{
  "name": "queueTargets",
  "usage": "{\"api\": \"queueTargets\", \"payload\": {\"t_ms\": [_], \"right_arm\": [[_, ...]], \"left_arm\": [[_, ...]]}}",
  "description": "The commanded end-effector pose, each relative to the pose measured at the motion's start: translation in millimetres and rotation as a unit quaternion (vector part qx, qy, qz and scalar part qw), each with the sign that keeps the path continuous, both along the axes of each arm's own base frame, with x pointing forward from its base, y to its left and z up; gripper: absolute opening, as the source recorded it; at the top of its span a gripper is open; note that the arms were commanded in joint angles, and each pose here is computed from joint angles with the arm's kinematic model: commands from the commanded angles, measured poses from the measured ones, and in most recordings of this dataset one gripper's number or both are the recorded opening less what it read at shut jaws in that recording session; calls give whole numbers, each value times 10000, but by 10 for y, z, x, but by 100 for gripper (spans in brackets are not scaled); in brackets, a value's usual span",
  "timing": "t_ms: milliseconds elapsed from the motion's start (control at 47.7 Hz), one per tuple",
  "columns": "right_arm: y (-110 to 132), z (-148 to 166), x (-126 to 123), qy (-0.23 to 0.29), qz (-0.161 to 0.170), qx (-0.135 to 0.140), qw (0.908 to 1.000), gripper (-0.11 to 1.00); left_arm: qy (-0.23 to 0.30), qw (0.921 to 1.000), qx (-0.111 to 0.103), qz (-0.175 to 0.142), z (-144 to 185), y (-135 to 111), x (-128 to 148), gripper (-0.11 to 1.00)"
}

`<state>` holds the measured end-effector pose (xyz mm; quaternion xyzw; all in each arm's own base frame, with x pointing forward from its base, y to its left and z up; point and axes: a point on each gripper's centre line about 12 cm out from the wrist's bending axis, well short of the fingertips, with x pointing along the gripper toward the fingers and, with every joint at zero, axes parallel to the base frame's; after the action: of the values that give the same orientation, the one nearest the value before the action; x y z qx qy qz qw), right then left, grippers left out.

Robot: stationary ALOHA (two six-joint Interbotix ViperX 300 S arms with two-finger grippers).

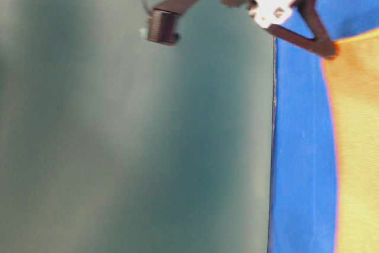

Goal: Fold the orange towel.
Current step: 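Grasp the folded towel's ends with both grippers and lift it, then swing the left gripper's end toward the right, rotating the towel vertical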

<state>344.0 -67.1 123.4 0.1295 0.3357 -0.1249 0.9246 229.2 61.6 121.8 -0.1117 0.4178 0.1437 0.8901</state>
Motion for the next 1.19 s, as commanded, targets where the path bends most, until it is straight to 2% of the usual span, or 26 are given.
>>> {"api": "queueTargets", "payload": {"t_ms": [0, 168, 314, 482, 775, 901, 1173], "right_arm": [[2, 316, 14, -330, 11, -72, 9994, 3], [36, 644, -83, -507, 45, -126, 9986, 3], [100, 864, -145, -723, 129, -176, 9971, 3], [145, 956, -167, -860, 189, -196, 9959, 3], [134, 960, -166, -861, 169, -191, 9960, 3], [42, 962, -172, -863, 41, -217, 9960, 3], [-417, 995, -180, -820, -461, -493, 9943, 3]], "left_arm": [[-232, 9997, 54, -39, 270, -10, 29, 3], [-680, 9974, 156, -189, 685, -101, -53, 3], [-1143, 9928, 257, -262, 919, -163, -172, 3], [-1412, 9890, 309, -310, 1019, -202, -244, 3], [-1439, 9886, 254, -373, 1006, -241, -211, 3], [-1632, 9853, 212, -447, 1028, -292, -165, 3], [-2157, 9706, 178, -1051, 1043, -558, 140, 3]]}}
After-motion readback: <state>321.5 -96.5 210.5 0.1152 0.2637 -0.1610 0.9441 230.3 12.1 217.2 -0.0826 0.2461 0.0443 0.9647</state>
